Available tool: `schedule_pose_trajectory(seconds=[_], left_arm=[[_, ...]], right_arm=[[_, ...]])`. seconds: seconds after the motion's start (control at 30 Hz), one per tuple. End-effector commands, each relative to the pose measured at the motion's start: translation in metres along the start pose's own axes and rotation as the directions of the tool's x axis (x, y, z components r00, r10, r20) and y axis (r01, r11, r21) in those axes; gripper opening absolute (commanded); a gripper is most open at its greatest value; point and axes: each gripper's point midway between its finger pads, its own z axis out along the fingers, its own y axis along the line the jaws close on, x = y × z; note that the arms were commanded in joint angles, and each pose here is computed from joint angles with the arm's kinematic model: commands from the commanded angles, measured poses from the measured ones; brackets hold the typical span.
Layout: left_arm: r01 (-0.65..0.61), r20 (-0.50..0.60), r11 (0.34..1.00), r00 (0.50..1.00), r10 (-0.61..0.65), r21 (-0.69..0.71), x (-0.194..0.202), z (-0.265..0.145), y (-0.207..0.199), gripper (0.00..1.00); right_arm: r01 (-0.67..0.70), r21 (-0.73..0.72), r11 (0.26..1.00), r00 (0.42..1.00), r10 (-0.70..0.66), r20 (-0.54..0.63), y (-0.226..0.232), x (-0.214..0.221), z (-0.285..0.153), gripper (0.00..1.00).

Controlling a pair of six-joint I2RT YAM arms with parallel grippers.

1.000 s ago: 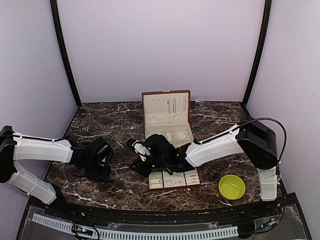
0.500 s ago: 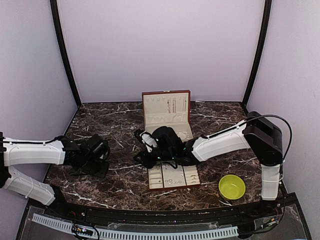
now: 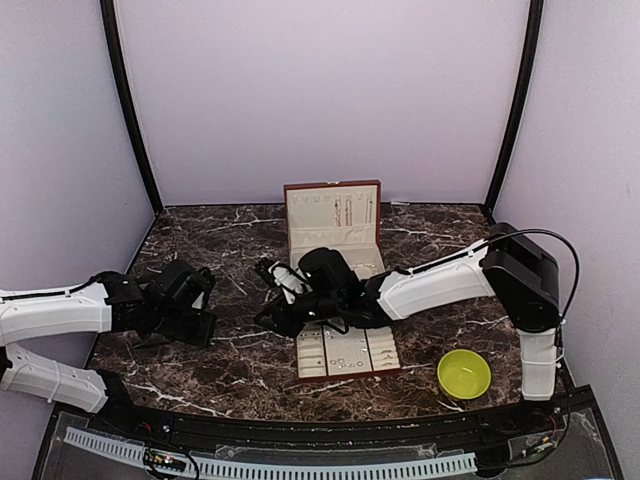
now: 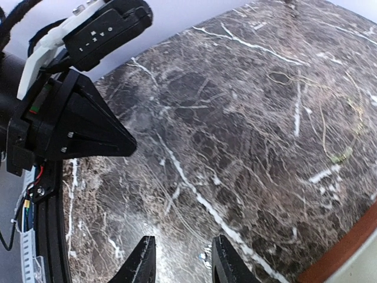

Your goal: Organize the mixed jewelry

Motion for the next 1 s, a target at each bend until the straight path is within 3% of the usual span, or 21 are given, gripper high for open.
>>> schedule_pose_trajectory(seconds=[0.0,0.47,0.97], left_arm=[[-0.021,0.063,0.996,0.998,0.015,0.084,-0.017,-0.015,-0.016,0.00],[-0.070,0.140,0.962,0.990,0.033,0.265,-0.034,-0.040,-0.047,0.00],[-0.085,0.165,0.948,0.986,0.035,0.308,-0.041,-0.047,-0.056,0.00]], right_arm=[[0.053,-0.091,0.994,0.998,-0.049,0.042,0.016,-0.015,0.009,0.33],[0.110,-0.156,0.982,0.992,-0.099,0.073,0.022,-0.019,0.032,0.32],[0.134,-0.200,0.971,0.990,-0.123,0.071,0.026,-0.011,0.046,0.31]])
